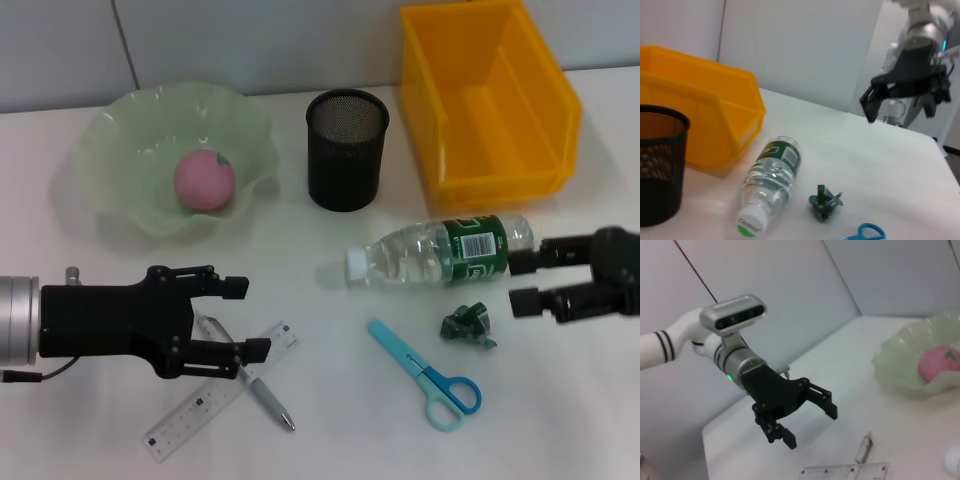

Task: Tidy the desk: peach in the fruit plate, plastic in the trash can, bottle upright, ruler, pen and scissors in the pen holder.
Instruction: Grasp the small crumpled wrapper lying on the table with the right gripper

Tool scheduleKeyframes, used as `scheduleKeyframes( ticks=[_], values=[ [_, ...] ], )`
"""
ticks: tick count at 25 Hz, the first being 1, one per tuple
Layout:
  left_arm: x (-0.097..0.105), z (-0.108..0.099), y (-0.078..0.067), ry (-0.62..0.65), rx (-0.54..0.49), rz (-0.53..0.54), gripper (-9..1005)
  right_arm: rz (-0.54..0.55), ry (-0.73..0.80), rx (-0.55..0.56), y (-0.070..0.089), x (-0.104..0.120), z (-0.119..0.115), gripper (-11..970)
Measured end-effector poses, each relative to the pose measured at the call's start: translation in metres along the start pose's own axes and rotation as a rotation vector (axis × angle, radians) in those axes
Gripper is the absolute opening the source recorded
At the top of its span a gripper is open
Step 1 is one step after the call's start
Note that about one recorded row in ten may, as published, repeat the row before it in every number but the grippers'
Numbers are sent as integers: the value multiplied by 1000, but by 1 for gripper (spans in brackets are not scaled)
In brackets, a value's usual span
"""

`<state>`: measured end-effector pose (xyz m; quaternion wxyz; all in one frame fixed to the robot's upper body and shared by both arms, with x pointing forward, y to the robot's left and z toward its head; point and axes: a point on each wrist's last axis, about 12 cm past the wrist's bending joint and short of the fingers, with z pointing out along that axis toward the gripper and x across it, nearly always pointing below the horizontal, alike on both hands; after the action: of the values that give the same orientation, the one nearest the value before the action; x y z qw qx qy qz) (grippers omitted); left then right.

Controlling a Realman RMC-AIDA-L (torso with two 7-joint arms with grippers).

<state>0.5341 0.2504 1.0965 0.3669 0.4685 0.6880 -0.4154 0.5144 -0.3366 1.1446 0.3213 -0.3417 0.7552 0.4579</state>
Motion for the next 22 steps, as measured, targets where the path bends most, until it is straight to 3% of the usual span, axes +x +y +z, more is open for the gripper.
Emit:
scheduleKeyframes(
  ticks=[1,2,4,5,9,16,22],
  values=[
    [1,0,1,0,-12,7,843,26,55,21,2,-17,1,779],
    [1,0,1,0,-12,7,843,26,55,21,2,-17,1,778],
    [3,-1,1,-2,-23,11,843,79,159,66,4,-43,6,778],
    [3,-1,1,-2,-24,13,843,79,159,66,4,-43,6,778],
    [3,-2,2,-6,-30,20,843,149,333,168,4,-77,17,777],
    [1,-2,4,-7,-40,30,843,211,538,267,-4,-108,39,775],
    [-2,-2,5,-7,-41,33,842,245,651,330,-5,-121,52,774]
  ],
)
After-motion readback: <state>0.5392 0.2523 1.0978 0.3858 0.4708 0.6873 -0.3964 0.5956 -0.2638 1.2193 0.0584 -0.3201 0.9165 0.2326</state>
